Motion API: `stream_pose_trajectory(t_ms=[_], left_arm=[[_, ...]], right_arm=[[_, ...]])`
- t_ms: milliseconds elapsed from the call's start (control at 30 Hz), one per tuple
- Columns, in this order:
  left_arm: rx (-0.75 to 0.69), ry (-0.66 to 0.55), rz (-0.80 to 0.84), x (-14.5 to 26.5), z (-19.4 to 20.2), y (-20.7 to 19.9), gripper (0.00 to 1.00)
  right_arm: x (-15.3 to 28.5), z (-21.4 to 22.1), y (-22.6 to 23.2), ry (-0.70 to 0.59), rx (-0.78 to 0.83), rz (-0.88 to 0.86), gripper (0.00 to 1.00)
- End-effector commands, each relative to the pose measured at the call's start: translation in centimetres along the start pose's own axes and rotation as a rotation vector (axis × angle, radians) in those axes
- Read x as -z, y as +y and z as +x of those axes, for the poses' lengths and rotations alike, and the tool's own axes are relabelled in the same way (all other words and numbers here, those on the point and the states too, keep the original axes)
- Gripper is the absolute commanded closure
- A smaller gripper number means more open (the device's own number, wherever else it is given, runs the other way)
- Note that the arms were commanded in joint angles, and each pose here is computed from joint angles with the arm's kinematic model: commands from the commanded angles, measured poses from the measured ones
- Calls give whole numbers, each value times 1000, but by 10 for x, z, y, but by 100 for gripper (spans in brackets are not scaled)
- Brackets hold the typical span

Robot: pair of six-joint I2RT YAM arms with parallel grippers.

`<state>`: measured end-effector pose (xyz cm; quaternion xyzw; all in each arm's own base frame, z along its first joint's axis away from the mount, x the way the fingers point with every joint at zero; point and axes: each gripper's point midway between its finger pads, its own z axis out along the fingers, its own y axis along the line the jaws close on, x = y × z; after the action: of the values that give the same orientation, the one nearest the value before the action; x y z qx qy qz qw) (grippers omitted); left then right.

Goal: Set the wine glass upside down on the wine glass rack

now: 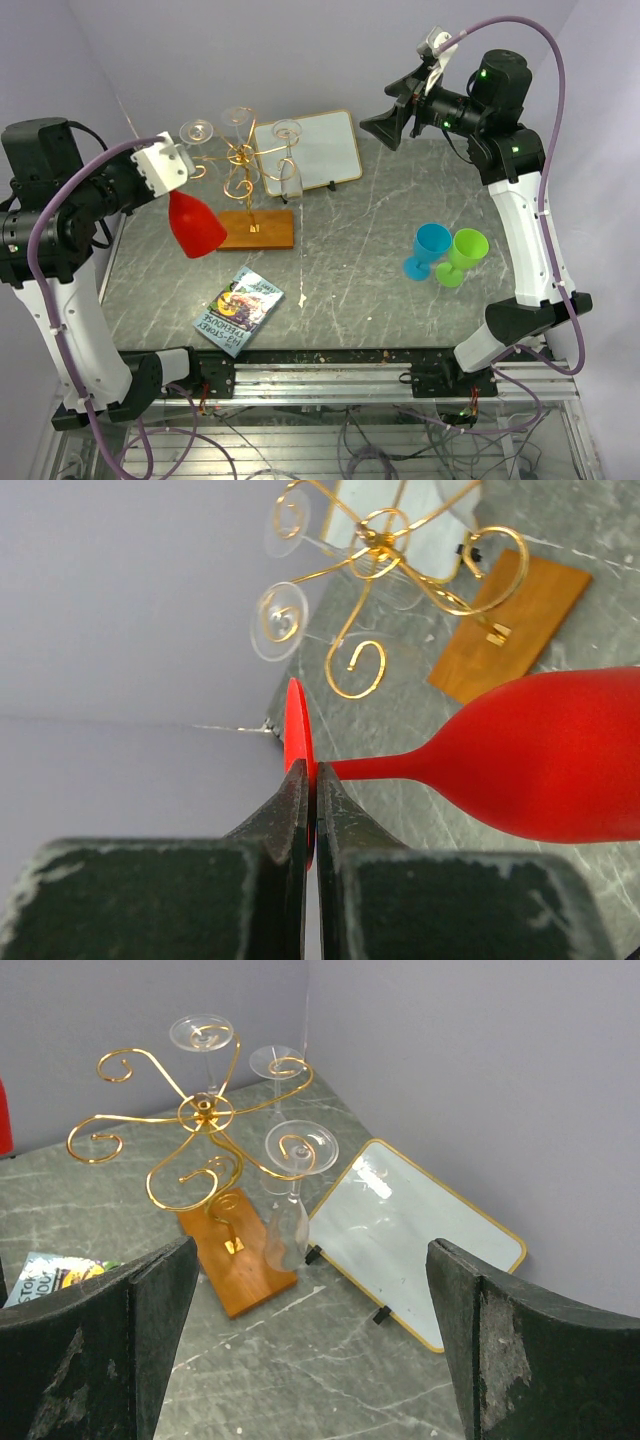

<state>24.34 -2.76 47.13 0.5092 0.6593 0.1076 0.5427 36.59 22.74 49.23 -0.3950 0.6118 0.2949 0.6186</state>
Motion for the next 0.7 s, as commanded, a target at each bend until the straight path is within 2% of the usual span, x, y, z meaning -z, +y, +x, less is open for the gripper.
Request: stream_pose_trajectory(t_ms=[0, 267, 667], left_arm=[[-74, -46, 118, -8, 1, -23, 93], [-71, -131, 178, -32, 1, -31, 93], [-89, -170, 196, -58, 8, -28, 93]], right_arm=[[0, 0, -2, -7, 6, 0, 4], [3, 2, -2, -2, 13, 4, 4], [5, 4, 1, -2, 13, -2, 3]])
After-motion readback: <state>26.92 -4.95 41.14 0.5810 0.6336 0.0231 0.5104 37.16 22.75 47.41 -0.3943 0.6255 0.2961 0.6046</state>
